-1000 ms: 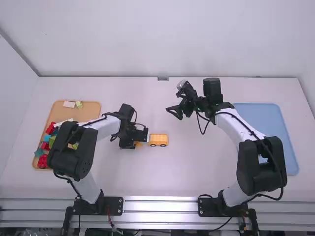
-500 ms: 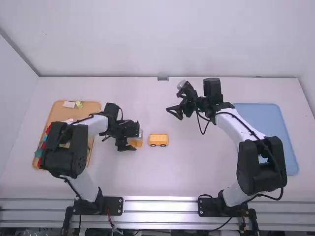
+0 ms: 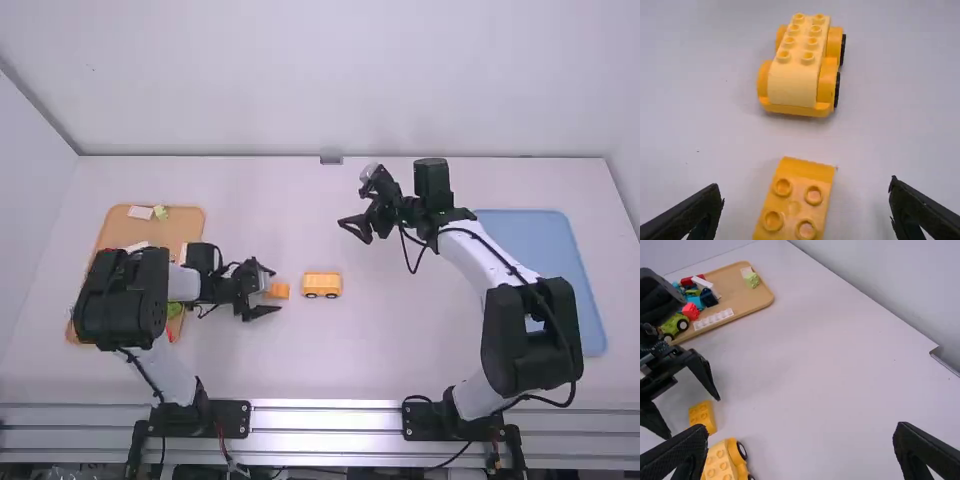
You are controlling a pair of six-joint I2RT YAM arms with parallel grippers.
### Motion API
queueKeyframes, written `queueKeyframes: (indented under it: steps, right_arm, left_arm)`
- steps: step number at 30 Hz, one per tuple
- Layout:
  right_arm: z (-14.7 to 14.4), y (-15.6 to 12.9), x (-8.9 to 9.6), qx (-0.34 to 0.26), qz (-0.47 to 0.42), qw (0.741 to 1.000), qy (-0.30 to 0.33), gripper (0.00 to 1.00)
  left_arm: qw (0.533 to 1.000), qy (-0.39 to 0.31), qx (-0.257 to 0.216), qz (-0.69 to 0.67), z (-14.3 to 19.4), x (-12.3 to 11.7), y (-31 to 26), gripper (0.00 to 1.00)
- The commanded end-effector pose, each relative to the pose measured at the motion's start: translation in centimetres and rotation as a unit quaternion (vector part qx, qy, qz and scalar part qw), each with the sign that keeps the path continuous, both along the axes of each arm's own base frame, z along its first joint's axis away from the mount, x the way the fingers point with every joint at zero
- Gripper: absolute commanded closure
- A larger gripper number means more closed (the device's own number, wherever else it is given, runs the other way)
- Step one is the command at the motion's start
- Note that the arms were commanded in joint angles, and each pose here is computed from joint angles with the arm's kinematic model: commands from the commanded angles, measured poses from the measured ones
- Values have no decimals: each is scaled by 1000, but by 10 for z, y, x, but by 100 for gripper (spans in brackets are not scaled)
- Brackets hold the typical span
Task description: Assemble lego blocks to make yellow taxi
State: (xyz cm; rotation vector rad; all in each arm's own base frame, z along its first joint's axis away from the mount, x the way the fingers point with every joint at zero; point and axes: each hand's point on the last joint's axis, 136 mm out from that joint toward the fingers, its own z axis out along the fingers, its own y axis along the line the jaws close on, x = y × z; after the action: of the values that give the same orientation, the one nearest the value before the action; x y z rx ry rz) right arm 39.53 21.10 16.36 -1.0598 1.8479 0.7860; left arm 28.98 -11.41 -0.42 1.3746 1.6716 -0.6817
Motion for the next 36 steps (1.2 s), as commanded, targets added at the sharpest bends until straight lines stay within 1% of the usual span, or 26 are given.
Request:
queueKeyframes:
  steps: [1, 4, 6, 8, 9, 10, 18, 20, 21, 22, 23, 24, 27, 30, 32, 36]
  right_arm:
    - [10, 1, 4, 6, 3, 1000, -11, 2]
    - [10, 1, 4, 7, 2, 1000, -10, 2]
    - [10, 1, 5, 7, 2, 1000, -10, 1]
    - [10, 1, 5, 7, 3, 1000, -10, 1]
    - [10, 1, 5, 6, 3, 1000, -10, 2]
    - [10, 1, 4, 6, 3, 1000, -10, 1]
    - [7, 0, 2, 4, 3, 1000, -2, 1]
    - [7, 0, 2, 4, 3, 1000, -2, 1]
    - [7, 0, 2, 4, 3, 1000, -2, 2]
    - [7, 0, 2, 4, 3, 1000, -3, 2]
    - [8, 0, 2, 4, 3, 1000, -3, 1]
    - [7, 0, 3, 3, 3, 1000, -3, 1]
    - [8, -1, 4, 2, 0, 1000, -5, 1]
    - [9, 0, 4, 4, 2, 1000, -10, 1]
    - [11, 1, 6, 5, 2, 1000, -16, 1]
    - [11, 1, 6, 5, 2, 1000, -16, 2]
  left_arm:
    - [1000, 13, -10, -2, 1, -3, -1, 16]
    - [1000, 13, 11, -10, -3, -3, 2, 18]
    - [1000, 10, 13, -15, -3, -1, 2, 15]
    - [999, -2, 10, -31, -1, 4, 1, 10]
    - [999, -3, 9, -33, 0, 5, 1, 10]
    - [999, 2, 5, -39, 0, 7, 1, 4]
    - [995, 26, 8, -94, -5, 4, 1, 5]
    - [993, 27, 26, -109, -9, -1, 3, 13]
    - [993, 28, 28, -109, -9, -1, 4, 14]
    - [992, 35, 52, -106, -16, -1, 9, 13]
    - [992, 46, 64, -100, -21, -2, 11, 10]
    - [991, 65, 77, -86, -26, -2, 15, 1]
    - [989, 100, 93, -54, -34, -2, 20, 1]
    - [989, 113, 89, -31, -37, 1, 20, 1]
    - [993, 93, 63, -35, -32, 2, 14, 1]
    - [995, 64, 50, -48, -32, -1, 10, 0]
